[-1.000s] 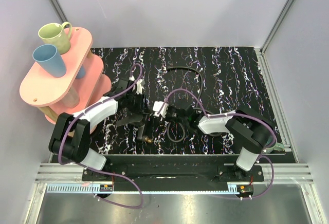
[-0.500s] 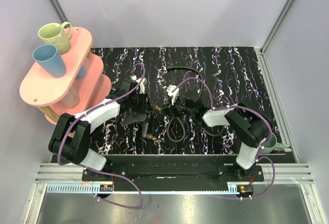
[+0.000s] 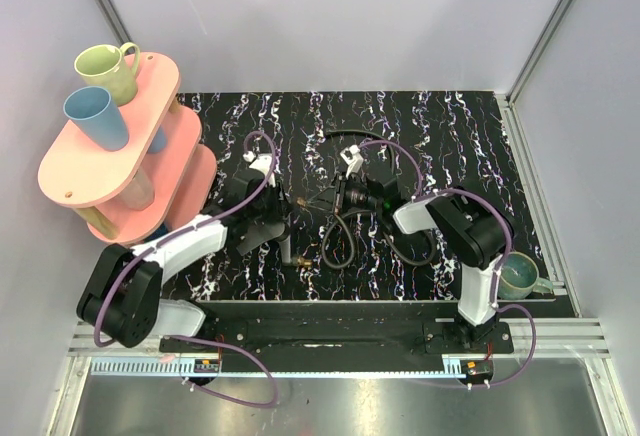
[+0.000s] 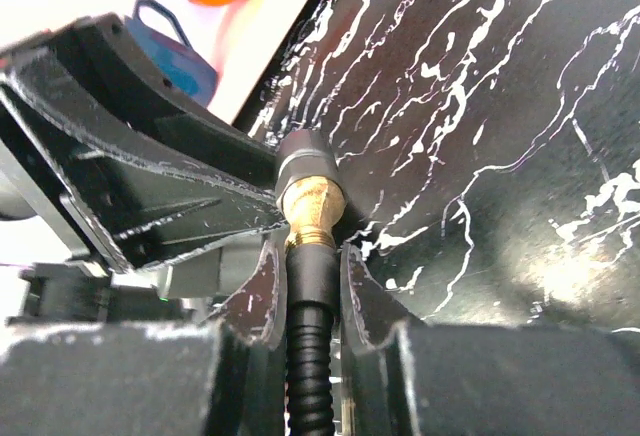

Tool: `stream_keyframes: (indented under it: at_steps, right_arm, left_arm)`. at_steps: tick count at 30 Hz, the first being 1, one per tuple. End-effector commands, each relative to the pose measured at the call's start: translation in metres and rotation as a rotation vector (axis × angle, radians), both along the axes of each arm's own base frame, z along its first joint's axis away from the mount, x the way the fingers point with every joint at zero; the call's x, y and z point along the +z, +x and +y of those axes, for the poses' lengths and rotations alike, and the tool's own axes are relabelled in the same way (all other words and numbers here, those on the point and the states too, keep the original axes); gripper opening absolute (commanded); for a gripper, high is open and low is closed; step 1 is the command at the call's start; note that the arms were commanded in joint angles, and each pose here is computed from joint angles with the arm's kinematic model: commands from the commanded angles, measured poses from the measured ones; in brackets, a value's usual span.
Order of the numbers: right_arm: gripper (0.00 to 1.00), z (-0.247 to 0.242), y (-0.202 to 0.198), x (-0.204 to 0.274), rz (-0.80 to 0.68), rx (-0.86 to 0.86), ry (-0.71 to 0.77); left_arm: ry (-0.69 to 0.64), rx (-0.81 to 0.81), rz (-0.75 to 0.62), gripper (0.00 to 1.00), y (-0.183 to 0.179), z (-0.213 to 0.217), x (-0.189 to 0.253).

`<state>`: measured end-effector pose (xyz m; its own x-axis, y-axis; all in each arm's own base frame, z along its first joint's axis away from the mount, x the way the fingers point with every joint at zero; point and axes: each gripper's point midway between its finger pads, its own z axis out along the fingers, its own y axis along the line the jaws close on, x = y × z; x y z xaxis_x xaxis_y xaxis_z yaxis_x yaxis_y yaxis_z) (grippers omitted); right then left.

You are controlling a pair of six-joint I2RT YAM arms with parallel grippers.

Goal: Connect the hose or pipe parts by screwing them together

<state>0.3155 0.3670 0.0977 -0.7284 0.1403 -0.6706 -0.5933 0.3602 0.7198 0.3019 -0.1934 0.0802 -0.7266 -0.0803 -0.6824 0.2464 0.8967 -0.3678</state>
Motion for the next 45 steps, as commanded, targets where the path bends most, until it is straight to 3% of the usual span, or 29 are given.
stream_keyframes:
  at_steps: [1, 6, 10, 15, 17, 21, 22, 23, 25, 27, 30, 37, 45]
  right_arm:
    - [0.0, 0.024, 0.008, 0.076, 0.148, -0.032, 0.345]
    - [0.0, 0.018, 0.01, 0.079, 0.29, -0.072, 0.521]
    - [0.02, 0.013, 0.013, 0.069, 0.295, -0.114, 0.517]
    - [0.32, 0.007, 0.011, 0.061, 0.251, -0.13, 0.474]
    - [0.36, 0.006, 0.009, 0.057, 0.245, -0.132, 0.463]
    - [0.19, 0.001, 0.01, 0.052, 0.226, -0.144, 0.45]
    - [0.19, 0.0, 0.01, 0.051, 0.223, -0.148, 0.448]
    - [0.19, 0.0, 0.011, 0.051, 0.223, -0.149, 0.449]
    - [0.19, 0.0, 0.011, 0.053, 0.217, -0.144, 0.455]
    - [0.19, 0.0, 0.009, 0.057, 0.202, -0.134, 0.461]
    - [0.19, -0.001, 0.008, 0.063, 0.184, -0.133, 0.475]
    - [0.18, -0.002, 0.007, 0.073, 0.16, -0.123, 0.498]
    - [0.18, -0.003, 0.008, 0.077, 0.15, -0.131, 0.506]
  left_arm:
    - [-0.213, -0.203, -0.206, 0.0, -0.01, -0.061, 0.058]
    - [-0.256, -0.162, -0.27, 0.0, -0.006, -0.06, 0.069]
    - [-0.275, -0.158, -0.272, 0.0, -0.006, -0.061, 0.073]
    - [-0.219, -0.155, -0.228, 0.0, -0.007, -0.056, 0.066]
    - [-0.203, -0.156, -0.21, 0.0, -0.005, -0.057, 0.065]
    - [-0.124, -0.146, -0.141, 0.0, -0.011, -0.046, 0.056]
    - [-0.096, -0.117, -0.143, 0.03, -0.008, -0.04, 0.056]
    - [-0.07, -0.11, -0.133, 0.19, -0.01, -0.035, 0.059]
    - [-0.04, -0.091, -0.148, 0.33, -0.005, -0.03, 0.068]
    - [0.016, -0.087, -0.108, 0.43, -0.007, -0.021, 0.064]
    - [0.078, -0.088, -0.061, 0.49, -0.006, -0.013, 0.061]
    - [0.077, -0.147, 0.123, 0.52, -0.003, -0.008, 0.037]
    - [0.116, -0.168, 0.218, 0.5, -0.005, -0.01, 0.017]
